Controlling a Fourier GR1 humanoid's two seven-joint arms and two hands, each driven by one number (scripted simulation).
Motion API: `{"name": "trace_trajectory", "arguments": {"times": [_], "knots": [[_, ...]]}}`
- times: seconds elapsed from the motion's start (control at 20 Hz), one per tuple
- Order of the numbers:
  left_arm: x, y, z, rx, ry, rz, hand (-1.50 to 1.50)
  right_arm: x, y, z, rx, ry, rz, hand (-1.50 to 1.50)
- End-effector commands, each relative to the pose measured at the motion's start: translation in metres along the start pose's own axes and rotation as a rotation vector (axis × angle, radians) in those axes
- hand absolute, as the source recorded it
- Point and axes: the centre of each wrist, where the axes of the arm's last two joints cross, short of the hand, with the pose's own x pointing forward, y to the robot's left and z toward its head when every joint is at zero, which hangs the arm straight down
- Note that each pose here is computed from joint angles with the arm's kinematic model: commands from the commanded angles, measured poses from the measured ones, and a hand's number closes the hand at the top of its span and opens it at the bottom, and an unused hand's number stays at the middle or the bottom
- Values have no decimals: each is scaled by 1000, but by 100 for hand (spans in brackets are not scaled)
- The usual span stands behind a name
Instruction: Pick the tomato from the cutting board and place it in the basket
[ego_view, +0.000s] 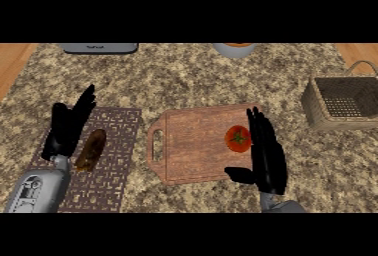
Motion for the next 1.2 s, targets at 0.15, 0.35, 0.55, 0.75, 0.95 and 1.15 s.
{"name": "trace_trajectory", "arguments": {"times": [0.15, 0.35, 0.55, 0.75, 0.95, 1.15], "knots": [[2, 3, 10, 5, -1, 2, 0, 4, 21, -12, 9, 18, -4, -150], [-11, 6, 1, 4, 2, 7, 0, -10, 18, -21, 13, 2, -20, -150], [-8, -2, 8, 3, -2, -6, 0, -14, 21, -32, 13, 21, -23, -150], [-16, 9, 5, 7, 3, 12, 0, -7, 25, -28, 17, -35, 91, 150], [-17, -5, 12, -10, -8, -4, 0, -32, 39, -9, -27, -54, 179, 150], [4, -3, -5, -7, -8, 5, 0, 14, 4, -76, 176, 25, 366, 150]]}}
